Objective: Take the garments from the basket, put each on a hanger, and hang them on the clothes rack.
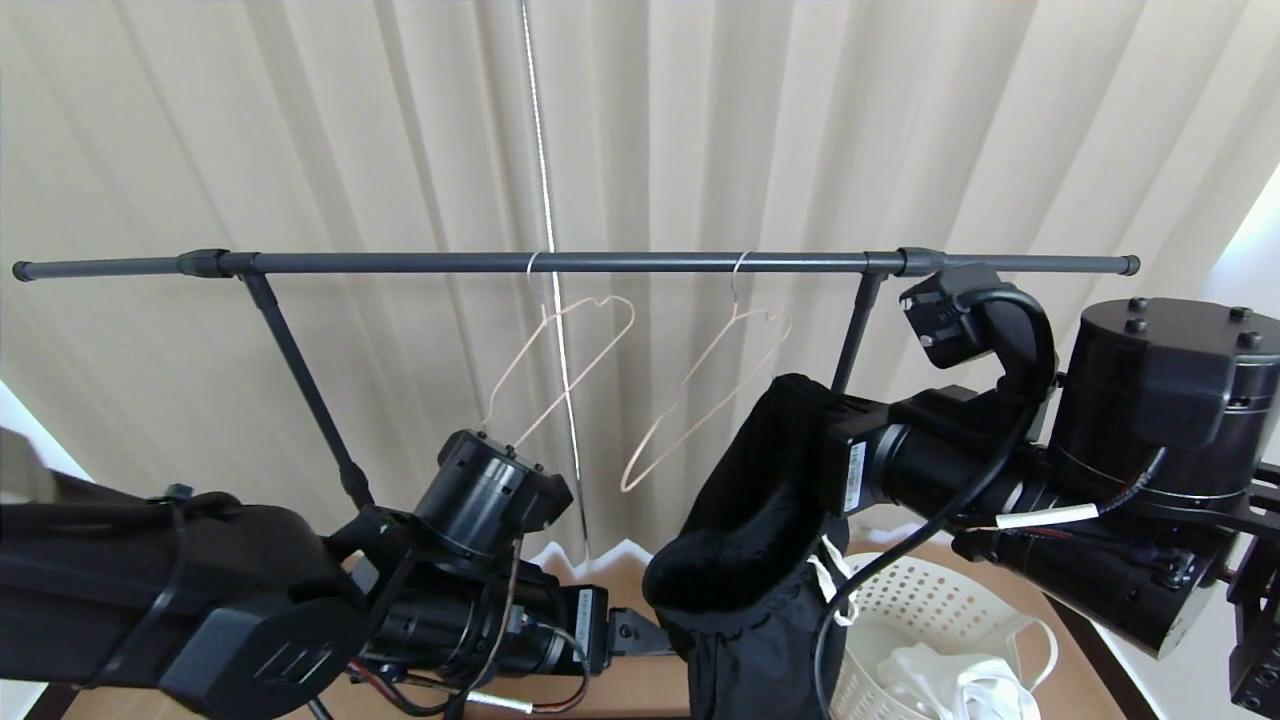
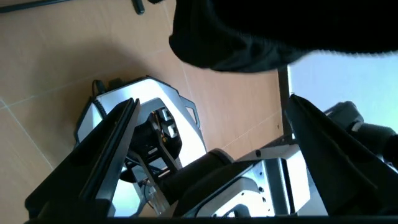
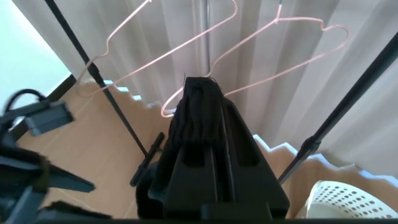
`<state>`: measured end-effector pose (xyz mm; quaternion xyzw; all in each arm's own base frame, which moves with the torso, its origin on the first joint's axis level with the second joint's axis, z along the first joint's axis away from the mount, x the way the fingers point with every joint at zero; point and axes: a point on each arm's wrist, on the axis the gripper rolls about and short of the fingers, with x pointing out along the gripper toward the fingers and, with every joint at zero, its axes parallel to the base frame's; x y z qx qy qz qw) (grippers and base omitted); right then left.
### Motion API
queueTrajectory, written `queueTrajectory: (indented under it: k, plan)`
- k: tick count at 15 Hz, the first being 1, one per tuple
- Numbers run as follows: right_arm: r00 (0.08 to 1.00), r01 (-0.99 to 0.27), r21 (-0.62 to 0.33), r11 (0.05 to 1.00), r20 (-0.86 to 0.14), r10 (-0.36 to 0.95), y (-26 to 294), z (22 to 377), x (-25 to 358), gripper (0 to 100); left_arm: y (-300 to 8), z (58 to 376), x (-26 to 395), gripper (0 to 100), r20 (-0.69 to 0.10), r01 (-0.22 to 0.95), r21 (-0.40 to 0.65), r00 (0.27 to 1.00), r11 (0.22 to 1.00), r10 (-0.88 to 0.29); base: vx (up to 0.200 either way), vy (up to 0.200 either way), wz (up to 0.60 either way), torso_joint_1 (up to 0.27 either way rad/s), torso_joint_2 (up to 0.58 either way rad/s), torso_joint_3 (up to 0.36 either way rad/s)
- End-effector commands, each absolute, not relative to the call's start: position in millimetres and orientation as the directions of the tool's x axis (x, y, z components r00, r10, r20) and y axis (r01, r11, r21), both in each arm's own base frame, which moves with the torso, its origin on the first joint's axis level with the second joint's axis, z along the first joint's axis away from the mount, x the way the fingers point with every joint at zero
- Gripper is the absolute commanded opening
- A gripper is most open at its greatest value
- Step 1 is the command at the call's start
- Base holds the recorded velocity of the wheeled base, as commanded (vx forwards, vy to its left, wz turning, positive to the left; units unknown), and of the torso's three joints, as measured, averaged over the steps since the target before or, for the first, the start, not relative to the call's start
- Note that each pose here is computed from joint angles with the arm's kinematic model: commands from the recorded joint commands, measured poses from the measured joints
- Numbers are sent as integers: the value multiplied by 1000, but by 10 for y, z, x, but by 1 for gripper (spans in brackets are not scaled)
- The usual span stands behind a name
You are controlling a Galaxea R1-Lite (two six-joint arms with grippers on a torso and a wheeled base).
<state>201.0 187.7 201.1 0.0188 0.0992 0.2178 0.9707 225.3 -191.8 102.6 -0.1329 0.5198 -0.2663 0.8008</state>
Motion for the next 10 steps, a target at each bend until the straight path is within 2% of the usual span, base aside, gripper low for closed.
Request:
queueTrajectory:
  k: [1,2,7,10]
  plan:
    - [882,-430,84,899,-172,438,1888,2047,1977,0,-2008,881,2374,100,-783,265,-477,305,838,-542,0,0,0,0,0,0]
    - [872,-456,90,885,-156,465,1921,2096,1904,0,-2068,808,2499,100,-778,240,-467,345,851,-525,0,0,0,0,0,0]
    - [868,-471,106,876,-125,481,1893,2199,1823,0,-2133,692,2558,100,-771,248,-466,356,849,-528,0,0,0,0,0,0]
    - [867,-470,105,877,-135,480,1871,2173,1803,0,-2149,808,2602,100,-726,268,-491,400,829,-559,0,0,0,0,0,0]
